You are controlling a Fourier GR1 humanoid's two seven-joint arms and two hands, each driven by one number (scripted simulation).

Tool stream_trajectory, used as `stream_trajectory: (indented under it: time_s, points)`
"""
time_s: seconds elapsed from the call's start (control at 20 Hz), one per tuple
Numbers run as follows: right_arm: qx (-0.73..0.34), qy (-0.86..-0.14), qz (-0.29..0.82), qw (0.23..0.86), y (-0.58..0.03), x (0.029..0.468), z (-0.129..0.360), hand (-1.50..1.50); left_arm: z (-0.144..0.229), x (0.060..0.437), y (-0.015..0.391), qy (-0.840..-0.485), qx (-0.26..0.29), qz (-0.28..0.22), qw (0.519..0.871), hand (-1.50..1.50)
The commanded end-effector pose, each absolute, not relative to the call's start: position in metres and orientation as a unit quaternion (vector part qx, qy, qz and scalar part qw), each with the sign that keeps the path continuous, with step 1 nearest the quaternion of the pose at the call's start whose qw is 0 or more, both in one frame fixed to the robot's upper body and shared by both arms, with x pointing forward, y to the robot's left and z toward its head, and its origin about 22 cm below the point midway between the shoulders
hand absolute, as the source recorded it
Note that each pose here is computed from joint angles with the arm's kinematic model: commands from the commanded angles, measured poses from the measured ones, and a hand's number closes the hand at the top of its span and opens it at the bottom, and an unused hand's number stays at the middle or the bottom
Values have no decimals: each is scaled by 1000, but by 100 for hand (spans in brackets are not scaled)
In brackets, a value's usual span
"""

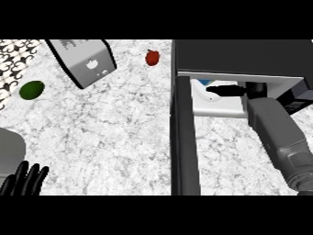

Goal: Pick up the milk, place it into the microwave and close the microwave

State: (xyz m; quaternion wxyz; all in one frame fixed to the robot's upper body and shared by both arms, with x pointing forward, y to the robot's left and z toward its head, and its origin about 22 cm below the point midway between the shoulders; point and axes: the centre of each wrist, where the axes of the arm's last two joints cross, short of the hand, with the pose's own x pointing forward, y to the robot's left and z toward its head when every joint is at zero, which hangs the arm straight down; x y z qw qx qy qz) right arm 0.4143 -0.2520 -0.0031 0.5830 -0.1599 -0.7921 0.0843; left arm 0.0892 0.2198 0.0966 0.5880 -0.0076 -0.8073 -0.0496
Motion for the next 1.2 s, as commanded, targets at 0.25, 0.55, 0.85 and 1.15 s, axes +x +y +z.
stream_trajectory:
  time_s: [0.25,0.55,0.85,1.15]
  points:
    - [-146,-754,54,638,-290,350,-77,-150,102,89,223,-810,-2,-47,585,-150]
    - [-109,-751,43,650,-271,323,-107,-150,100,84,213,-802,-13,-41,595,-150]
    - [-73,-753,8,654,-299,285,-129,-150,90,98,217,-798,-37,-67,597,-150]
    - [9,-749,-16,663,-287,220,-170,-150,86,97,198,-776,-128,-126,604,-150]
